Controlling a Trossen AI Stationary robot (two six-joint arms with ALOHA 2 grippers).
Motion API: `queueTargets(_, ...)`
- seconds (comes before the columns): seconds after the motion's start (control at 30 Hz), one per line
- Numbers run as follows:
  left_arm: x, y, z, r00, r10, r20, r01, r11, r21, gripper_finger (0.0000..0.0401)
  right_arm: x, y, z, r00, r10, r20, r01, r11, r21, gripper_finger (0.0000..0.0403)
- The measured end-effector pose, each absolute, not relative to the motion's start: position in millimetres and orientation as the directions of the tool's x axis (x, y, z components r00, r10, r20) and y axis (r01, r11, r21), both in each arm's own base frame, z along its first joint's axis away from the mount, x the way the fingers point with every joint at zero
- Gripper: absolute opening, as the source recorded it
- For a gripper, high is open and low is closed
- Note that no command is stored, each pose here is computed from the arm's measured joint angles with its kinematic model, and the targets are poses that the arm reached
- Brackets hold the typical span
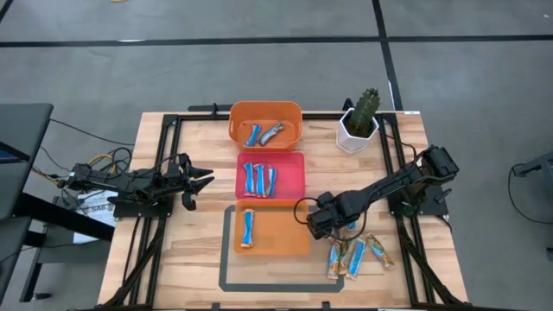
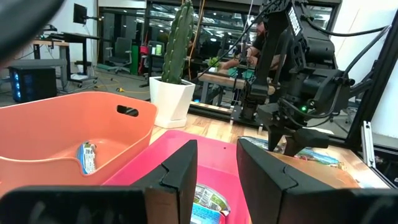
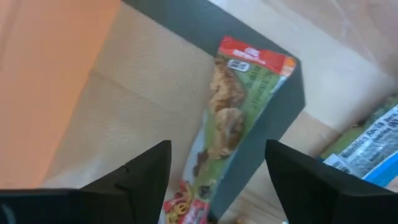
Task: Pick and place Granola Bars by type
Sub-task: Put the red granola bar into the red bin
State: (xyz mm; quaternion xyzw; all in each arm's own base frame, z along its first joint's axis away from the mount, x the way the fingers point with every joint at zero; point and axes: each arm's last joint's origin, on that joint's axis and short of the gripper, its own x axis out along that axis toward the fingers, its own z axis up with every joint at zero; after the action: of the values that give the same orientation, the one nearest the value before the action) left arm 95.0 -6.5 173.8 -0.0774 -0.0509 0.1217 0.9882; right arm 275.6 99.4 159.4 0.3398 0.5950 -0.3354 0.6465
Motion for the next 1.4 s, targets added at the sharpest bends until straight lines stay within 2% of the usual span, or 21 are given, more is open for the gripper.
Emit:
queueTargets(0.2, 95, -6, 174, 0.965, 0.249, 0.081, -0.233, 0.958, -0.166, 0.0105, 271, 98, 145, 0.092, -0.02, -0.996, 0.87, 0.489, 0.07, 0.0242)
queueTargets(0.4, 95, -7, 174, 0.965, 0.248, 0.081, -0.233, 0.958, -0.165, 0.0105, 268, 96, 138, 0.107, -0.023, -0.994, 0.868, 0.49, 0.082, 0.0212)
queueTargets(0.93, 95, -7, 174, 0.965, 0.249, 0.082, -0.233, 0.958, -0.166, 0.0105, 265, 95, 134, 0.114, -0.04, -0.993, 0.866, 0.493, 0.079, 0.0062)
queueTargets(1.17, 95, -7, 174, 0.965, 0.248, 0.081, -0.233, 0.958, -0.166, 0.0105, 266, 95, 136, 0.142, -0.031, -0.989, 0.864, 0.491, 0.109, 0.0039)
queueTargets(1.4, 95, -7, 174, 0.965, 0.248, 0.081, -0.233, 0.958, -0.165, 0.0105, 268, 91, 156, 0.252, -0.04, -0.967, 0.857, 0.474, 0.203, 0.0026)
